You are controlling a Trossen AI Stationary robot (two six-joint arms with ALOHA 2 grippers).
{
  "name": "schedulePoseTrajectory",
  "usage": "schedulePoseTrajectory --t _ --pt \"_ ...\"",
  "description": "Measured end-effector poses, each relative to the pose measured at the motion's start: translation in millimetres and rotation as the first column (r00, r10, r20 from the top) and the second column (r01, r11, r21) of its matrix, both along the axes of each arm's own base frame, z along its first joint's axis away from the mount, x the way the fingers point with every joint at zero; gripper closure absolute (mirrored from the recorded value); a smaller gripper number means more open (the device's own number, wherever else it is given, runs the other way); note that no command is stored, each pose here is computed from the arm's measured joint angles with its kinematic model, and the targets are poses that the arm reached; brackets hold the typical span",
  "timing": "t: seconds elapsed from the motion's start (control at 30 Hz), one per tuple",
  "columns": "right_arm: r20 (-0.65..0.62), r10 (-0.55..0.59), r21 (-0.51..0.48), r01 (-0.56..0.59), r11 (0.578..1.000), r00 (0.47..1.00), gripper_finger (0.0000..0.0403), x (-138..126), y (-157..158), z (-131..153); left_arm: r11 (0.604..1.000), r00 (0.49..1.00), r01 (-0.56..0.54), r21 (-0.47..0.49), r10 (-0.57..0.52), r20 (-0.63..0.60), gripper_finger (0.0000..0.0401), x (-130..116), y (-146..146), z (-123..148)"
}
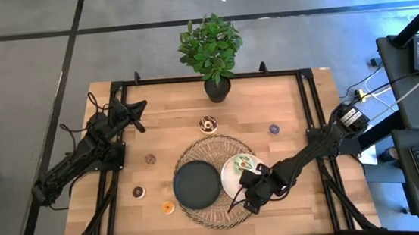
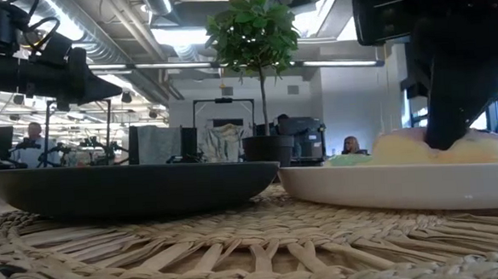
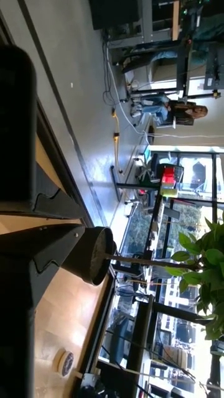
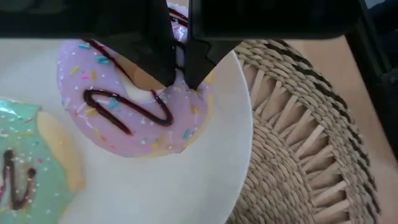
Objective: Pick & Place donuts
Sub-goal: Put the large purple donut on the white plate
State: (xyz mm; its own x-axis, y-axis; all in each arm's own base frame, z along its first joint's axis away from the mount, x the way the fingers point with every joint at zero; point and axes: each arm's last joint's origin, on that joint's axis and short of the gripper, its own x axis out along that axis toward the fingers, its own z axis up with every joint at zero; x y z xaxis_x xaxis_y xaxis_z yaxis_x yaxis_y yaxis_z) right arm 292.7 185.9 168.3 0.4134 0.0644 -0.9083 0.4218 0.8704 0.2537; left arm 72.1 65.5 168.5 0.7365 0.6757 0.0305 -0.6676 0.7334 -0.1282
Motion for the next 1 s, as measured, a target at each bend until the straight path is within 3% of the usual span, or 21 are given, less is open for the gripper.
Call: schedulePoseTrajectory --t 0.27,0.7,1.0 --pt "0.017 0.005 0.009 -0.006 1.000 1.000 0.0367 2 1 1 1.000 1.000 0.000 0.000 0.000 0.000 0.0381 0 0 0" --pt "-0.004 0.014 0.009 -0.014 1.000 1.000 0.0279 2 -4 1 1.000 1.000 0.000 0.000 0.000 0.000 0.0381 0 0 0" --pt "0.011 -0.003 0.028 0.003 1.000 1.000 0.0272 1 -13 16 1.000 1.000 0.000 0.000 0.000 0.000 0.0381 0 0 0"
